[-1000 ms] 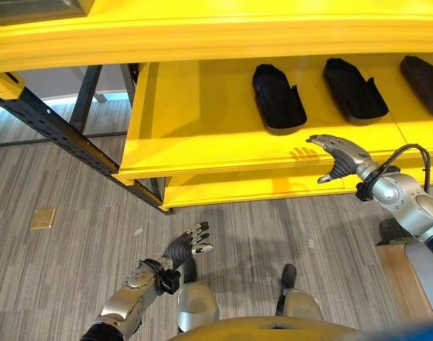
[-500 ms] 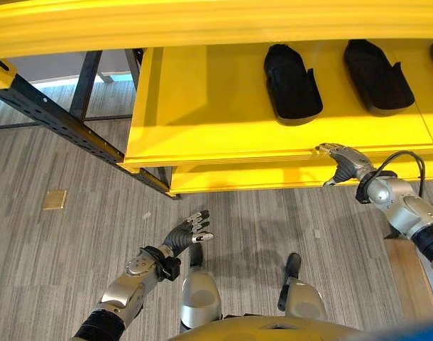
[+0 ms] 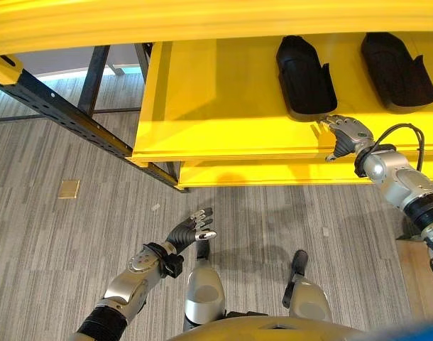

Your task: Move parts from the plastic box to the shelf.

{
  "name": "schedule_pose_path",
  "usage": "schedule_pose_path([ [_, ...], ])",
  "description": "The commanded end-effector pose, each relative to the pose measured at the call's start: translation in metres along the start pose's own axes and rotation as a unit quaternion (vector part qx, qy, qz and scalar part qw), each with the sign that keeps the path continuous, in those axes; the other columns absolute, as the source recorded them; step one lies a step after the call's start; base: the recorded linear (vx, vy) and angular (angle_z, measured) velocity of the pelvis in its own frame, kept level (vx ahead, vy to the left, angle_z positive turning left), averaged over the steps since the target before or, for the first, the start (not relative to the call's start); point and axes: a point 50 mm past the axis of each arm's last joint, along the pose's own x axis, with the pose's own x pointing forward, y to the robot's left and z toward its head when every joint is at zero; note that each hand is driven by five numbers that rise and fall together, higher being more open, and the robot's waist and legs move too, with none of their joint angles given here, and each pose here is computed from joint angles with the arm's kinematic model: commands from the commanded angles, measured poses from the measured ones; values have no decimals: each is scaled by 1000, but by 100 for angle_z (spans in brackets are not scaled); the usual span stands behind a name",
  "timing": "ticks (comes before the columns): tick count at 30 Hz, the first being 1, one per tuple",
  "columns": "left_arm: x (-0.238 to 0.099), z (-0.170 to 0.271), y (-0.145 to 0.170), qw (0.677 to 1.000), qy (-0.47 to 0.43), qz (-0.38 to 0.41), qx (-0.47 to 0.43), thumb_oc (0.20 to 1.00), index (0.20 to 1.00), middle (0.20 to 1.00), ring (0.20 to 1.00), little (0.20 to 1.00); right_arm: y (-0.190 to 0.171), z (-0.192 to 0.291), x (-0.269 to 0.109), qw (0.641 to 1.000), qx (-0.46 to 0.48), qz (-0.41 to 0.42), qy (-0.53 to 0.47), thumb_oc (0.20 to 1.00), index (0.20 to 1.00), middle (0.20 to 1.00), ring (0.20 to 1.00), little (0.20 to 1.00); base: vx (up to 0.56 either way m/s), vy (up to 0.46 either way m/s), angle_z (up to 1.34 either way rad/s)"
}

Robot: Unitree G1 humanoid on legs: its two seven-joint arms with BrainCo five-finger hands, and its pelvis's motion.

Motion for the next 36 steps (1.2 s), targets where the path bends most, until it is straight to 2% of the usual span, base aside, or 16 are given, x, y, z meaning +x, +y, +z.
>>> schedule_pose_path([
  [1,0,17,-7,999,-29,-32,31,1000,1000,1000,1000,1000,-26,5,12,999,-38,-20,-6,1000,1000,1000,1000,1000,0,0,0],
  [11,3,16,-10,998,-23,-40,37,1000,1000,1000,1000,1000,-9,-2,21,998,-39,47,34,1000,1000,1000,1000,1000,6,0,1],
  [17,4,16,-12,998,-22,-46,41,1000,1000,1000,1000,1000,-9,-4,25,997,-36,38,48,1000,1000,1000,1000,1000,6,-2,4],
  [36,9,18,-18,997,-19,-59,48,1000,1000,1000,1000,1000,-41,15,44,999,-11,5,46,1000,1000,1000,1000,1000,1,0,0],
])
